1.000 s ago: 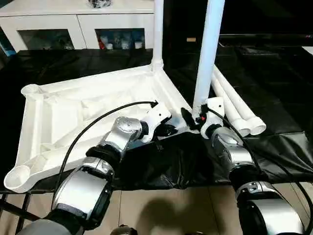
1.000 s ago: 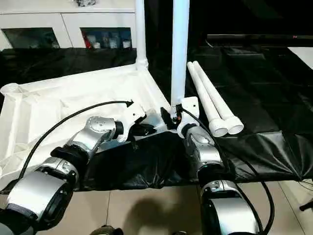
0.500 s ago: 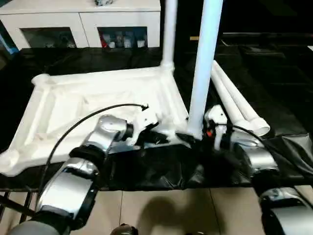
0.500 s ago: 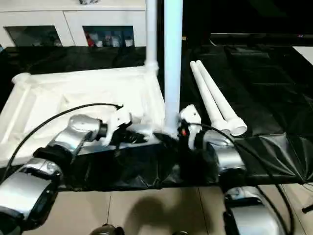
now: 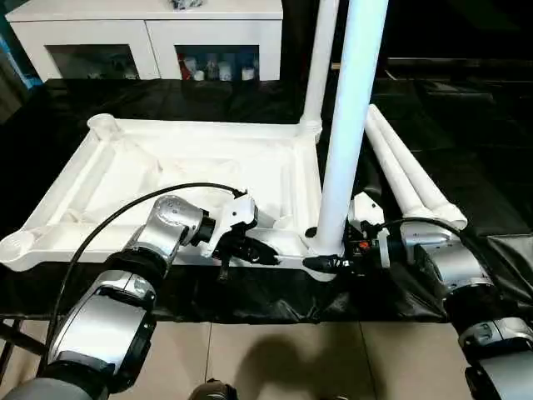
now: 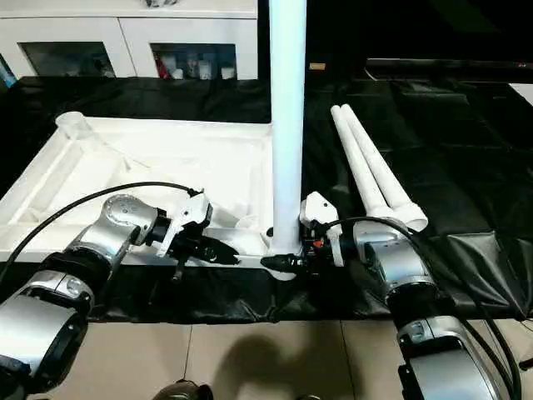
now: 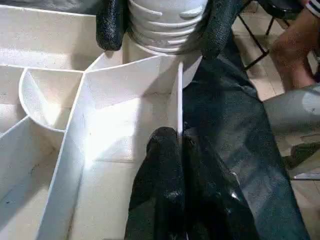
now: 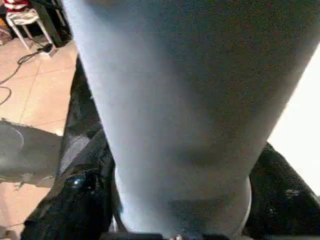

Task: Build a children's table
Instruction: Insert table leg to table base

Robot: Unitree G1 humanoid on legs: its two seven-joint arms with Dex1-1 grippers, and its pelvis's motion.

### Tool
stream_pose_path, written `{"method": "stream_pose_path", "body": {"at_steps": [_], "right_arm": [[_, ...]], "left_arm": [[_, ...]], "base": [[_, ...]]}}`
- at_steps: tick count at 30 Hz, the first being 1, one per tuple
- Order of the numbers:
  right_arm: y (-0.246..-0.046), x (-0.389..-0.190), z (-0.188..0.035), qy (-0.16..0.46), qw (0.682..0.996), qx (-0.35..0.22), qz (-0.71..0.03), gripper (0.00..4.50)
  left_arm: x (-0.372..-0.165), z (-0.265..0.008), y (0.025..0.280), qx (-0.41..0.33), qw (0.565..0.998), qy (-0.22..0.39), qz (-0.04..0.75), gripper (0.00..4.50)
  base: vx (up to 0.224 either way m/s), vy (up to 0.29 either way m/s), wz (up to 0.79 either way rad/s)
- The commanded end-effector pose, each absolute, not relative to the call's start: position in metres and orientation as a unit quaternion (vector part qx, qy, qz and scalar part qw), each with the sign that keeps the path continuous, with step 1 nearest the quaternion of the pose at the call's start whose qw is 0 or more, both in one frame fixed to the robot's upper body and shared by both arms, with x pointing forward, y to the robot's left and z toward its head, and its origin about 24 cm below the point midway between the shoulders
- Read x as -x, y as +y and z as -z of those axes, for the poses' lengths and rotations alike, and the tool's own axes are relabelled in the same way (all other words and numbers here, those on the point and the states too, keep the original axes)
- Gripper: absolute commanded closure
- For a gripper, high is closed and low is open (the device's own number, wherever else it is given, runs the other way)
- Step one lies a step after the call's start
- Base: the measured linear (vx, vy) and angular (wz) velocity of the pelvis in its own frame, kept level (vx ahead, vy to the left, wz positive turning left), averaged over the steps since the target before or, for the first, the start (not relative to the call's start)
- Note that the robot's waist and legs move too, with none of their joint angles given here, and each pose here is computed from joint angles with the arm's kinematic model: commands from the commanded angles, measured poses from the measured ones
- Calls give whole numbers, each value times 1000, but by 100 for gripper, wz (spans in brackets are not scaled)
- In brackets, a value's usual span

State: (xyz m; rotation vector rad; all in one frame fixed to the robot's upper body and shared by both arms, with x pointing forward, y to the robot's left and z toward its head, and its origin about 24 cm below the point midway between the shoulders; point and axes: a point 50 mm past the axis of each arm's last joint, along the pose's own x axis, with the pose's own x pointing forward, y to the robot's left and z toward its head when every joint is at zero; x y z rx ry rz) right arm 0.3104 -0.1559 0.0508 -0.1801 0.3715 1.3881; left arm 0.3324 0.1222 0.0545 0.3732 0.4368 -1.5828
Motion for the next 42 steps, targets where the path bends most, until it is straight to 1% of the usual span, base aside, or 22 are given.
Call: {"method": "stream_pose_path", "body": {"at_steps": [1, 4, 7, 9, 10, 11, 12, 13, 14, 15, 17, 19, 22, 28, 29, 30, 32, 34, 36, 37, 41, 42], "right_arm": [[-148, -303, -44, 185, 725, 75, -659, 163], [-146, -302, -42, 182, 735, 59, -650, 172], [-141, -309, -40, 164, 781, 32, -602, 173], [-138, -316, -36, 154, 823, 30, -546, 174], [-137, -318, -35, 152, 834, 30, -529, 174], [-137, -318, -35, 152, 834, 30, -529, 174], [-136, -322, -32, 150, 857, 32, -493, 175], [-133, -329, -28, 146, 889, 28, -433, 176], [-133, -330, -27, 146, 894, 27, -423, 176], [-130, -337, -23, 148, 926, 16, -347, 177], [-129, -340, -21, 150, 939, 12, -308, 177], [-124, -346, -18, 151, 960, -2, -236, 178], [-116, -348, -18, 148, 966, -22, -210, 178], [-108, -350, -21, 123, 969, -9, -212, 178], [-107, -350, -22, 121, 970, -11, -211, 143], [-108, -351, -22, 120, 970, -13, -211, 143], [-111, -352, -24, 112, 967, -21, -227, 105], [-115, -352, -26, 108, 964, -11, -241, 97], [-120, -351, -27, 105, 960, -3, -261, 73], [-120, -351, -27, 105, 959, -3, -264, 73], [-128, -347, -31, 101, 938, 3, -330, 73], [-130, -344, -32, 100, 926, 8, -364, 73]], "left_arm": [[-334, -61, 114, -173, 662, 172, 709, 450], [-335, -61, 112, -168, 670, 169, 703, 450], [-341, -62, 105, -156, 705, 164, 672, 450], [-348, -62, 99, -156, 738, 164, 636, 450], [-349, -62, 97, -155, 747, 165, 626, 450], [-349, -62, 97, -155, 747, 165, 626, 450], [-352, -63, 91, -148, 762, 161, 610, 450], [-356, -65, 82, -143, 781, 156, 588, 450], [-356, -65, 81, -142, 783, 155, 585, 450], [-359, -66, 69, -138, 805, 149, 558, 450], [-361, -66, 63, -136, 815, 146, 545, 450], [-363, -67, 51, -134, 838, 136, 512, 450], [-363, -67, 43, -136, 848, 129, 496, 450], [-359, -64, 39, -143, 837, 123, 513, 450], [-359, -64, 39, -143, 836, 122, 515, 450], [-358, -64, 39, -143, 836, 122, 516, 450], [-358, -62, 45, -147, 831, 119, 523, 450], [-357, -62, 50, -148, 825, 118, 532, 450], [-355, -61, 55, -149, 817, 116, 545, 450], [-355, -61, 55, -149, 816, 116, 547, 450], [-352, -60, 66, -151, 794, 118, 577, 450], [-351, -60, 70, -155, 786, 120, 587, 450]], "base": [[0, 0, 0], [0, 0, 0], [0, 0, 0], [0, 0, 0], [0, 0, 0], [0, 0, 0], [0, 0, 0], [0, 0, 0], [0, 0, 0], [0, 0, 0], [0, 0, 0], [0, 0, 0], [0, 0, 0], [0, 0, 0], [0, 0, 0], [0, 0, 0], [0, 0, 0], [0, 0, 0], [0, 0, 0], [0, 0, 0], [0, 0, 0], [0, 0, 0]]}}
